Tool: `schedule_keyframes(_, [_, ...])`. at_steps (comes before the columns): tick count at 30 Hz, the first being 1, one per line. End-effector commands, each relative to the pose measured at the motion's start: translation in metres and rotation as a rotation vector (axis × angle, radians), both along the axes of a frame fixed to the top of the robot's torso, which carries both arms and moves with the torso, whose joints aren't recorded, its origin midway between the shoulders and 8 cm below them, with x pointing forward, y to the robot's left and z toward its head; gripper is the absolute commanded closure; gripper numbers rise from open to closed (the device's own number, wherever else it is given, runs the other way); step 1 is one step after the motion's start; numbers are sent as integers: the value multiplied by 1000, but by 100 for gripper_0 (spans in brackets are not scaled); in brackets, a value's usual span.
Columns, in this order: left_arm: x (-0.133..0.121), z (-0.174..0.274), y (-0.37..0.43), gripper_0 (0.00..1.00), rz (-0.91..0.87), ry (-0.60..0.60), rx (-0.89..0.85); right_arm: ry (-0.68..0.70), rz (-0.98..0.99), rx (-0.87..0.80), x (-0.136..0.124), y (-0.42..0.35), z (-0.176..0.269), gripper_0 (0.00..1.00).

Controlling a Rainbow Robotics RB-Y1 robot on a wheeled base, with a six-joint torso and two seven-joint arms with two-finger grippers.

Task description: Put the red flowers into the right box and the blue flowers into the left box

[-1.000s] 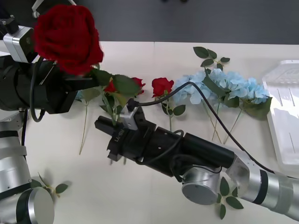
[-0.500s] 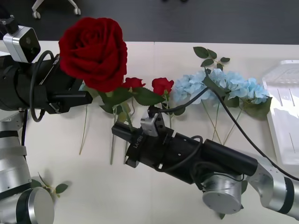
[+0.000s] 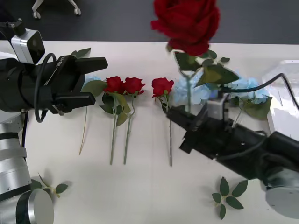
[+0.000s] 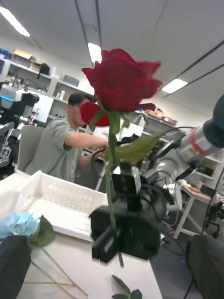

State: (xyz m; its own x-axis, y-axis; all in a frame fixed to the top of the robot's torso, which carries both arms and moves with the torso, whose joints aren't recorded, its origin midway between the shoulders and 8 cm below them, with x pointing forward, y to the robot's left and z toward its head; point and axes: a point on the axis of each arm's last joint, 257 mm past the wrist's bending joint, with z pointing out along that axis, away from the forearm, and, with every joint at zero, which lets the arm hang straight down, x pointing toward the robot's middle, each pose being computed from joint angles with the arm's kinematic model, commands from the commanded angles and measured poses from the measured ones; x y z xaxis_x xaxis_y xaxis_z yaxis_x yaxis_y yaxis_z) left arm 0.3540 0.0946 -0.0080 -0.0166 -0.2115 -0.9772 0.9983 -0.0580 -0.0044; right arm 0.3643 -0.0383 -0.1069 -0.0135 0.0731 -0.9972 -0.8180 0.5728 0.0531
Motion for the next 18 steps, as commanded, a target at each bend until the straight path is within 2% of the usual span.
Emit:
schedule_keyframes(1, [2, -4, 1, 0, 45, -45, 62, 35, -61, 17, 3, -34, 13, 100])
schedule_keyframes(6, [19, -23, 10, 0, 167, -22, 200, 82, -192, -89, 27, -96, 11, 100])
schedule_keyframes(11, [29, -51, 34, 0, 344, 57, 384, 201, -335, -185, 46, -165, 5, 100])
schedule_keyframes(18, [33, -89, 69, 0, 571, 156, 596, 351, -515, -288, 52, -260, 0, 100])
